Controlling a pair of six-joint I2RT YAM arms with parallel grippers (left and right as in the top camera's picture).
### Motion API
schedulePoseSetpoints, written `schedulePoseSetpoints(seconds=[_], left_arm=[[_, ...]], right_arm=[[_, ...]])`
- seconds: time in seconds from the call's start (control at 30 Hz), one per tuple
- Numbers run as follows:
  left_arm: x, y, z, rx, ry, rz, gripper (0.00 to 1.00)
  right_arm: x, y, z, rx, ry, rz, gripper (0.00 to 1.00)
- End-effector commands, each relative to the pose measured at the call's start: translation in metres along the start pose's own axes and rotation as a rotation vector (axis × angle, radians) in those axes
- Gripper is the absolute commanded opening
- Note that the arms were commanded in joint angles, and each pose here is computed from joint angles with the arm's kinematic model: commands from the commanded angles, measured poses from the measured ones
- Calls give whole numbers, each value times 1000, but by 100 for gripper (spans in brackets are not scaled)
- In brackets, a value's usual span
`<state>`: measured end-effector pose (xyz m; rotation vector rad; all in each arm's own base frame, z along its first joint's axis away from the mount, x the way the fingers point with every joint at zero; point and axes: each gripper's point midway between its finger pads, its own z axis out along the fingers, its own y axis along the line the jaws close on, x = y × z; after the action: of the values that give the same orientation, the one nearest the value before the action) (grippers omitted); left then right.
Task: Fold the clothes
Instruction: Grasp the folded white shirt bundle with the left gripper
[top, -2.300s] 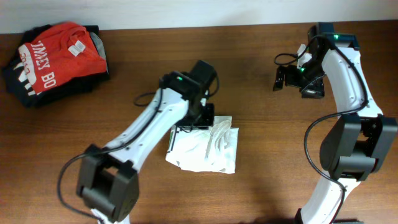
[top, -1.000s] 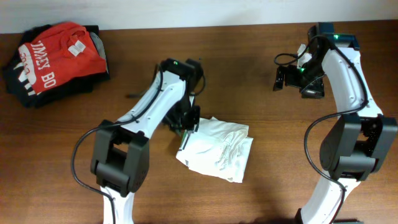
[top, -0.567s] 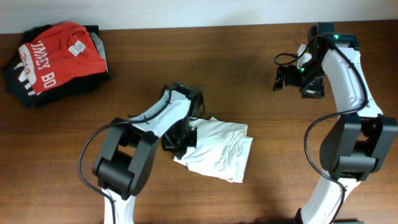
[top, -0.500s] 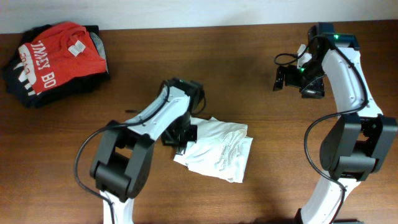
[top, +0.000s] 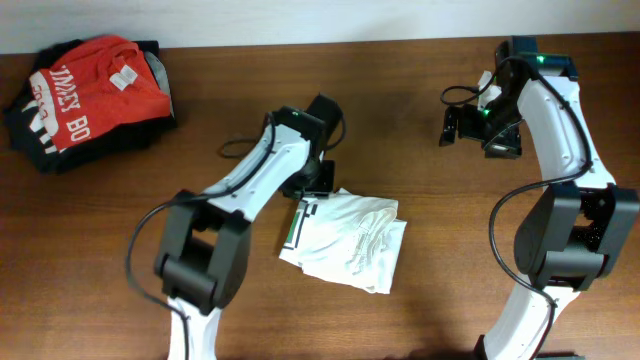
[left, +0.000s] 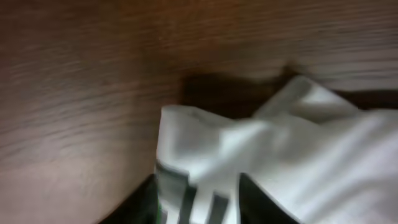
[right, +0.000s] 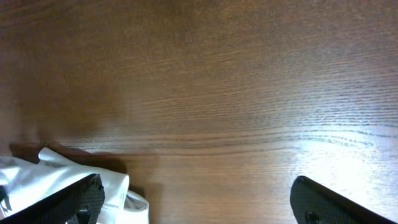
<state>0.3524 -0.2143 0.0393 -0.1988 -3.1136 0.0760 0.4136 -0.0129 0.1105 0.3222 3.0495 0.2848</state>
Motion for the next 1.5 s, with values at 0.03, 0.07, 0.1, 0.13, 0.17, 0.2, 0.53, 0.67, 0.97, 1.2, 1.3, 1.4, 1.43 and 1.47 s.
schedulePoseSetpoints(seconds=[0.03, 0.07, 0.1, 0.13, 0.17, 0.2, 0.53, 0.67, 0.97, 1.2, 1.3, 1.4, 1.43, 1.47], left_arm=[[1, 1, 36, -13, 54, 6, 25], [-3, 1, 36, -11, 37, 6, 25], [-18, 2, 36, -29, -29, 9, 25], [-25, 4, 36, -46, -61, 9, 26], [-39, 11, 34, -88, -124, 7, 30], [-46, 15, 31, -114, -155, 3, 41], [-49, 81, -76, -110, -46, -71, 99], [-29, 63, -82, 385, 68, 138, 99], [21, 30, -1, 646, 210, 165, 99], [61, 0, 38, 777, 275, 164, 89], [65, -7, 41, 758, 290, 172, 32], [57, 24, 62, 505, 325, -8, 1], [54, 31, 63, 455, 319, -23, 1], [46, 39, 64, 396, 298, -38, 0]], right_arm=[[2, 1, 3, -5, 10, 3, 99], [2, 1, 3, -5, 10, 3, 99], [2, 1, 3, -5, 10, 3, 99], [2, 1, 3, -5, 10, 3, 99], [2, 1, 3, -5, 10, 3, 99], [2, 1, 3, -5, 10, 3, 99], [2, 1, 3, -5, 10, 3, 99], [2, 1, 3, -5, 10, 3, 99], [2, 1, 3, -5, 10, 3, 99], [2, 1, 3, -5, 10, 3, 99], [2, 1, 3, -5, 10, 3, 99], [2, 1, 3, -4, 10, 3, 99], [2, 1, 3, -5, 10, 3, 99], [2, 1, 3, -5, 10, 3, 99]])
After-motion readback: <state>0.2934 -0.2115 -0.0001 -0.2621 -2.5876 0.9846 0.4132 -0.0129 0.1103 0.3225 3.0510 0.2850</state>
